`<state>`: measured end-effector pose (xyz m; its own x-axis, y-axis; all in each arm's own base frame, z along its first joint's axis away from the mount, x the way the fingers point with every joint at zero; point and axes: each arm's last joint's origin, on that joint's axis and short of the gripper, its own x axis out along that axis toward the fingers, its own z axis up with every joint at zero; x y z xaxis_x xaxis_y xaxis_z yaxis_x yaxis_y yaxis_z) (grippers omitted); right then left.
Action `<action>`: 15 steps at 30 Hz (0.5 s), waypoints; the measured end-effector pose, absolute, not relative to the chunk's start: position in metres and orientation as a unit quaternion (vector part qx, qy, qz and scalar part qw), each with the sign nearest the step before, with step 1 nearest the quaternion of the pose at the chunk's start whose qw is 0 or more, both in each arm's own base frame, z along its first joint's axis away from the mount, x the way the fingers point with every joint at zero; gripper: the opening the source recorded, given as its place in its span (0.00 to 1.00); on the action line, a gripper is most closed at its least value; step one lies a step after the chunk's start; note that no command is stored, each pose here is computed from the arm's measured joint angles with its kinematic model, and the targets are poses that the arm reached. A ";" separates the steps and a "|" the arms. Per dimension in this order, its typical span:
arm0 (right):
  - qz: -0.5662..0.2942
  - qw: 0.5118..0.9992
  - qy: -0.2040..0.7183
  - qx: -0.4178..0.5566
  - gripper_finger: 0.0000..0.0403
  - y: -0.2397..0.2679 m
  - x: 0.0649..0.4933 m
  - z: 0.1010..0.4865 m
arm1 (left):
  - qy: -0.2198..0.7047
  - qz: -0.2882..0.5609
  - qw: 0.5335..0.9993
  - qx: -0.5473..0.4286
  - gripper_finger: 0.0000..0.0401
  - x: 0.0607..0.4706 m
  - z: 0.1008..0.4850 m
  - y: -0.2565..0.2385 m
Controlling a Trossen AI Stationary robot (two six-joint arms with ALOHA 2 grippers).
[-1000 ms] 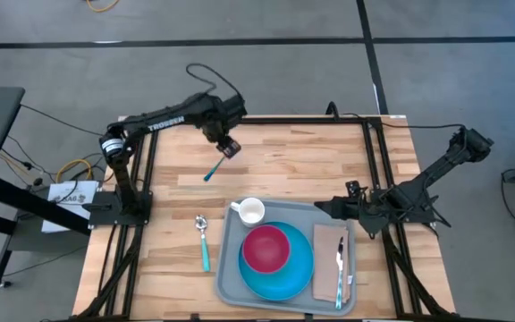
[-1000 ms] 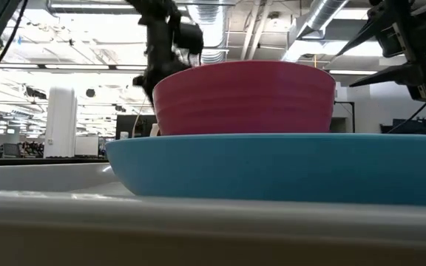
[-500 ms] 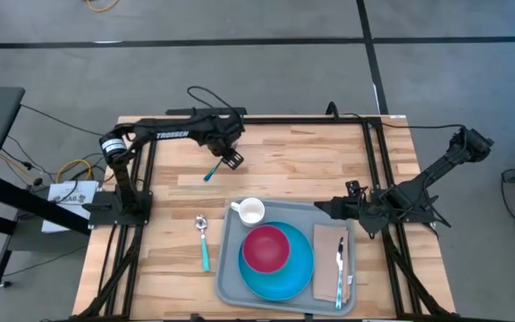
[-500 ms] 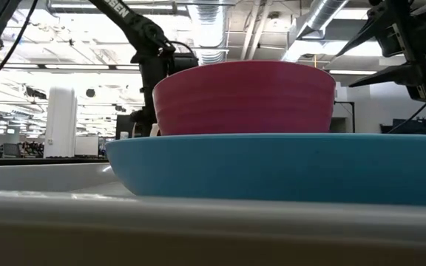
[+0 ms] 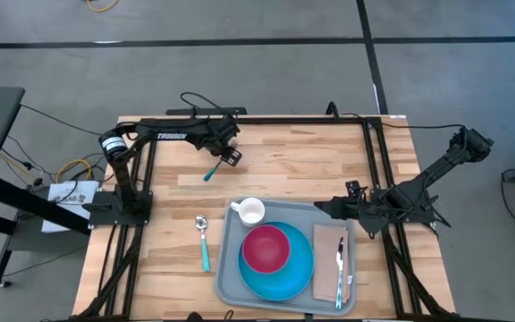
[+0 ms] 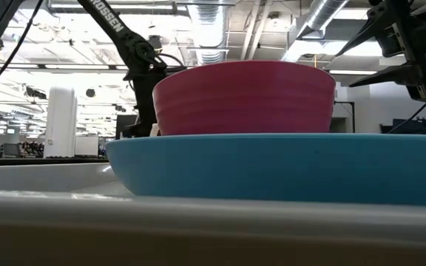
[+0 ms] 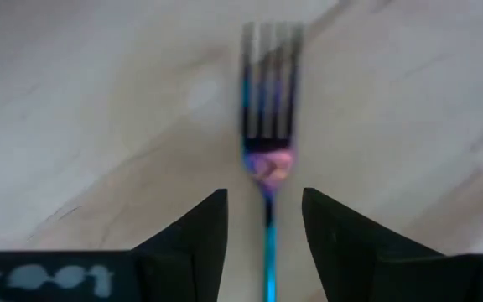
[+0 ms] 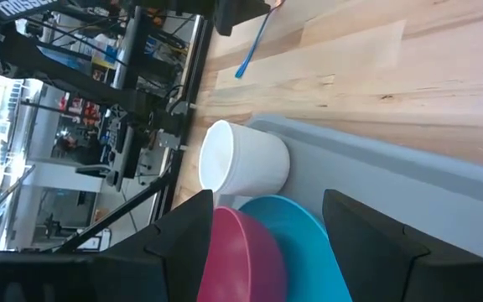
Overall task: Set up tray
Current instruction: Put the iridescent fork beside the blue knife on the brown napkin
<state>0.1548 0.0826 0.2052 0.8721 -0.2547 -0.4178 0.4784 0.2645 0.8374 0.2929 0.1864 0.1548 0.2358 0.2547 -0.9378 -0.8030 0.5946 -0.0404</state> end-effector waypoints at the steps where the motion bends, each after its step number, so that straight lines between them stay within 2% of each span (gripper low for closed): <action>1: -0.232 0.789 0.100 0.560 0.54 0.083 0.155 0.205 | 0.502 0.363 0.735 -0.277 0.36 0.291 0.152 0.187; 11: -0.232 0.789 0.100 0.561 0.54 0.083 0.155 0.205 | 0.498 0.368 0.732 -0.285 0.35 0.282 0.136 0.181; 15: -0.232 0.789 0.100 0.560 0.54 0.083 0.155 0.205 | 0.495 0.382 0.727 -0.284 0.28 0.281 0.135 0.181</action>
